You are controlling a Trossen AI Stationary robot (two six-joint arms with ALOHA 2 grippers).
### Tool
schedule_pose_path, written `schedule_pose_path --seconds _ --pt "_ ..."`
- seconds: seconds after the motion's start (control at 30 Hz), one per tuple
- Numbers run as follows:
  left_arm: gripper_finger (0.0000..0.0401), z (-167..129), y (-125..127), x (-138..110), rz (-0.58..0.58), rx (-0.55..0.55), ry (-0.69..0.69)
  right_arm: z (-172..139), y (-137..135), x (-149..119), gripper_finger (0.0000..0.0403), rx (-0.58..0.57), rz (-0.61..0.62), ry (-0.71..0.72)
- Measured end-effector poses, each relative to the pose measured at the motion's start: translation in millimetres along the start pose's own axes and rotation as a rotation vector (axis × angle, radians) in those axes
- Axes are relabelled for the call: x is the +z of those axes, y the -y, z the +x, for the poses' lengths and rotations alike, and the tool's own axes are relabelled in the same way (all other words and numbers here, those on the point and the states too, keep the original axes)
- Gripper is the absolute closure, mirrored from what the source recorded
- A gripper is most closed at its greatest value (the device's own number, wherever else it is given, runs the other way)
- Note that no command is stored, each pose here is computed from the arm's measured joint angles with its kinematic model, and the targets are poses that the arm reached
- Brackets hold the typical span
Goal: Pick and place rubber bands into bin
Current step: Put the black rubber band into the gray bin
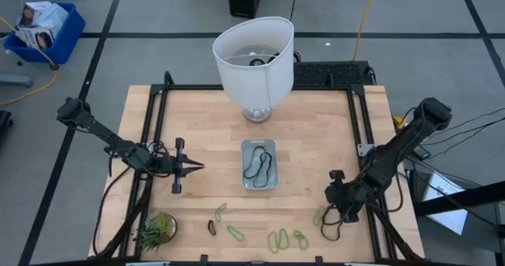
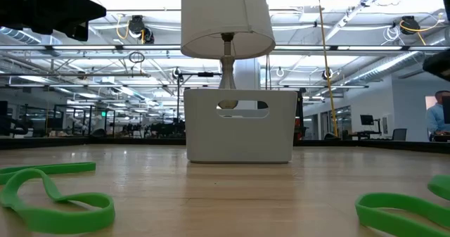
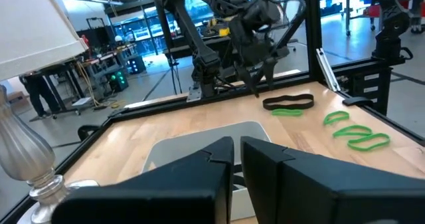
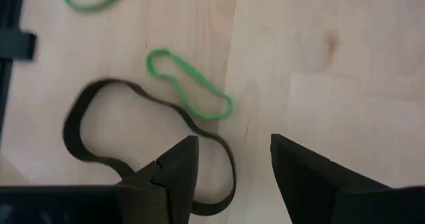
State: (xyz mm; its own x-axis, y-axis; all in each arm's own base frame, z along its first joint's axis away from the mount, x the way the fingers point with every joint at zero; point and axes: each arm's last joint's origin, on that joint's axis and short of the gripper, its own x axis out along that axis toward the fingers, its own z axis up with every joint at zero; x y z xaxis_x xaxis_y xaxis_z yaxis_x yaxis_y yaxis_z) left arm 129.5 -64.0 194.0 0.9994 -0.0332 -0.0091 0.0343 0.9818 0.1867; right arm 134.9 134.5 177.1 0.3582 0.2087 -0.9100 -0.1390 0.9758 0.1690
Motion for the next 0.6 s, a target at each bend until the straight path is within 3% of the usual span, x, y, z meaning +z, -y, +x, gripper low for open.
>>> schedule_pose_path --seconds 0.6 --pt "0.0364 0.0 0.4 -1.9 0.007 -0.004 -0.019 47.3 15.6 -35.7 0.0223 0.074 0.095 -0.094"
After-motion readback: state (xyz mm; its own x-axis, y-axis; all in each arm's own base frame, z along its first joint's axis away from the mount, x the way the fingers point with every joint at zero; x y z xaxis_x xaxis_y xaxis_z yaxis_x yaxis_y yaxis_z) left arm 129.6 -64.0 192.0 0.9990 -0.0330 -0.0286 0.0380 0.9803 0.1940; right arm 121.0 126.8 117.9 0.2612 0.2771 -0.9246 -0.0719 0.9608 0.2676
